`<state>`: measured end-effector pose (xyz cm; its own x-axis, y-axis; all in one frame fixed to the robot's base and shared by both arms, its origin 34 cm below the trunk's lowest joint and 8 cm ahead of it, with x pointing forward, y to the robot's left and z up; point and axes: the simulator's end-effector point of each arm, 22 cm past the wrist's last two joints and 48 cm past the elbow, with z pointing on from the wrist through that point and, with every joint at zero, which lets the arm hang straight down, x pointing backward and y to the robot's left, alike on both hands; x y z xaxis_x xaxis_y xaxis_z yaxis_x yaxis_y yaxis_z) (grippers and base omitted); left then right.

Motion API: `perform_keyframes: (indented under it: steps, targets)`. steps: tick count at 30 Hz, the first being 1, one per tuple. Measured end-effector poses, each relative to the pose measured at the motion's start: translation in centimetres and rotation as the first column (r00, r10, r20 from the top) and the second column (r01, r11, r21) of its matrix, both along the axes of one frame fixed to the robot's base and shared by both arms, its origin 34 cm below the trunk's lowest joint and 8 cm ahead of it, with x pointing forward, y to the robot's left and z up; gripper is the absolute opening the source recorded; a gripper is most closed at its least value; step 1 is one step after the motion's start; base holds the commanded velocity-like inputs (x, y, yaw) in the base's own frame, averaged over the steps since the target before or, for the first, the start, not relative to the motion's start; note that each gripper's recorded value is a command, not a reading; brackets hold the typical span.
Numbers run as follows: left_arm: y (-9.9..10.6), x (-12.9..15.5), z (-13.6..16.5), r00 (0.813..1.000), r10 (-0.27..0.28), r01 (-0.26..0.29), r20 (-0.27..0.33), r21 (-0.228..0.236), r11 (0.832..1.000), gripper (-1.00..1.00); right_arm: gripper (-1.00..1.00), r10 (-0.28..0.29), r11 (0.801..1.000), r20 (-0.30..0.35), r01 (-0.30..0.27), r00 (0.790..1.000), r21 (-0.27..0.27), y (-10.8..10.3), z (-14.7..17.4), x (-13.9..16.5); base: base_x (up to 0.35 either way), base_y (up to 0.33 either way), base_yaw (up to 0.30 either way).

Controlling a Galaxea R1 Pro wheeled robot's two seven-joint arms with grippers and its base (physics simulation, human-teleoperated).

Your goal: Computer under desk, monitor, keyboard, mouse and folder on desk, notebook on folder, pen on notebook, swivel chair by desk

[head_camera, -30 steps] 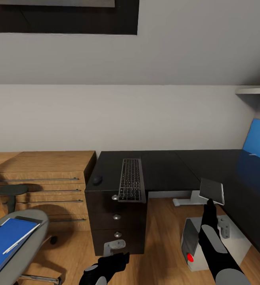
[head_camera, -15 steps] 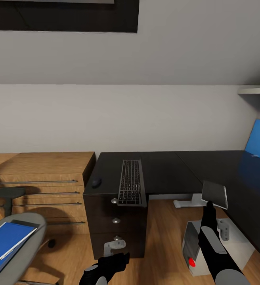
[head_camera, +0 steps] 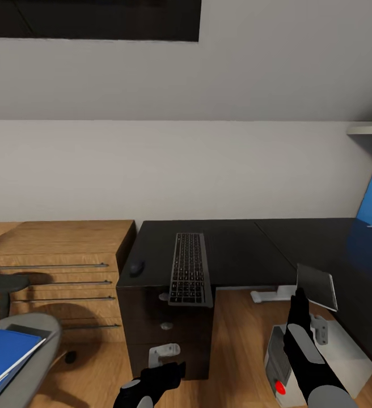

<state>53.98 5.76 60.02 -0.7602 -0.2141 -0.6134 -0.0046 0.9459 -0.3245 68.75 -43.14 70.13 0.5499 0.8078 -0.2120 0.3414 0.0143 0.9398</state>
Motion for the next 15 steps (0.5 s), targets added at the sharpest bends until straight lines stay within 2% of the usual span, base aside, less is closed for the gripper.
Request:
perform_keyframes:
  steps: [6,15]
  targets:
    - [-0.17,-0.08,-0.01,1.000,-0.005,0.005,0.000,0.001,1.000,1.00,1.00,0.000,1.000,0.000,0.000,1.000,0.000,0.00,-0.01,0.00,0.027,0.004,0.000]
    - [-0.45,-0.71,-0.83,1.000,-0.019,0.019,-0.017,0.013,1.000,1.00,1.00,-0.001,1.000,0.000,0.001,1.000,0.000,-0.02,0.01,-0.02,0.153,0.011,0.000]
